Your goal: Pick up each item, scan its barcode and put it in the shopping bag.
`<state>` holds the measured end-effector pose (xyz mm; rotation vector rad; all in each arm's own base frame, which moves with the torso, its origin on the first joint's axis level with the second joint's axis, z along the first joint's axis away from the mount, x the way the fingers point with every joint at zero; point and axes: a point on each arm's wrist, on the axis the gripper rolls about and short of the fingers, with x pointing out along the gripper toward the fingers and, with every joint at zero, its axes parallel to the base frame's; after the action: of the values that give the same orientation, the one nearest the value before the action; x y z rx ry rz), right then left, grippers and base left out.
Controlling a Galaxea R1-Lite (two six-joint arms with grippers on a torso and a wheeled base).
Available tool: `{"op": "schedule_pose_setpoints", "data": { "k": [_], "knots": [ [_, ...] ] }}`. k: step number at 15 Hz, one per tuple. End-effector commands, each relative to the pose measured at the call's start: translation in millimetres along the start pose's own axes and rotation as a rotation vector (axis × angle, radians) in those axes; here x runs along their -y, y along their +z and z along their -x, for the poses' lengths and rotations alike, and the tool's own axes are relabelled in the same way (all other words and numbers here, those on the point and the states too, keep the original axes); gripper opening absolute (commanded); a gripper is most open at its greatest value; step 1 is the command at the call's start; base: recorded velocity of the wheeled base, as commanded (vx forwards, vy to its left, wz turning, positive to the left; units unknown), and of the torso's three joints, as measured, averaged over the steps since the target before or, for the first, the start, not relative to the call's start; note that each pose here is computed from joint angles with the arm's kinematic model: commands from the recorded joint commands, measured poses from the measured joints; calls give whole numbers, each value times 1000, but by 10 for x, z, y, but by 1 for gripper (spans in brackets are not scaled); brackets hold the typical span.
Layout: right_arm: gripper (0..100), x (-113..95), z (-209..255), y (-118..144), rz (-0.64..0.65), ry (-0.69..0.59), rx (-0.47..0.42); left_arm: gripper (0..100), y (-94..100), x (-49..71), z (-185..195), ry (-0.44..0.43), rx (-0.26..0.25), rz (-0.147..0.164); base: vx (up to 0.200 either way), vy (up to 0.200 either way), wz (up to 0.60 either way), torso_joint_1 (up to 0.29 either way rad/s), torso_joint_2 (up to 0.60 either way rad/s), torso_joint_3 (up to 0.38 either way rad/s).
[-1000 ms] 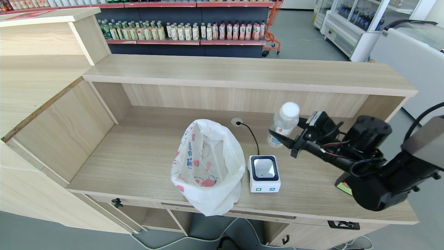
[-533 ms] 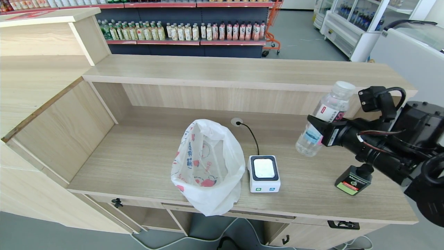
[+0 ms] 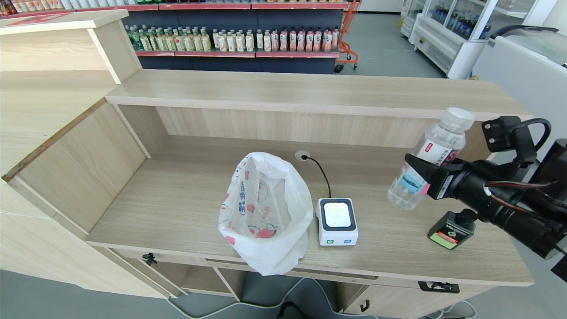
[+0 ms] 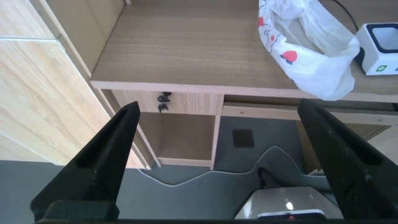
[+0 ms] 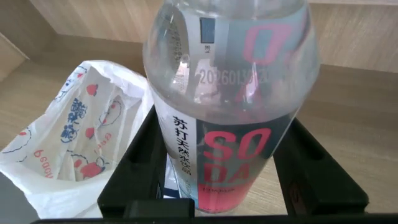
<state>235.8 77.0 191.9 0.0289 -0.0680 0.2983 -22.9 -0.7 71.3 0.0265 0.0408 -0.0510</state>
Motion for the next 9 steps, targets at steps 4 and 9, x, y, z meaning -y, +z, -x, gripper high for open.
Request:
{"op": "schedule_pose_setpoints", "data": {
  "k": [4, 9],
  "knots": [
    [0, -93, -10, 30, -4, 38, 9, 100, 0, 0, 0, 0, 0, 0, 0, 150, 0, -5, 1, 1],
    [0, -353, -414, -70, -18, 122, -10, 100, 0, 0, 0, 0, 0, -3, 0, 200, 0, 3, 2, 0]
  ]
}}
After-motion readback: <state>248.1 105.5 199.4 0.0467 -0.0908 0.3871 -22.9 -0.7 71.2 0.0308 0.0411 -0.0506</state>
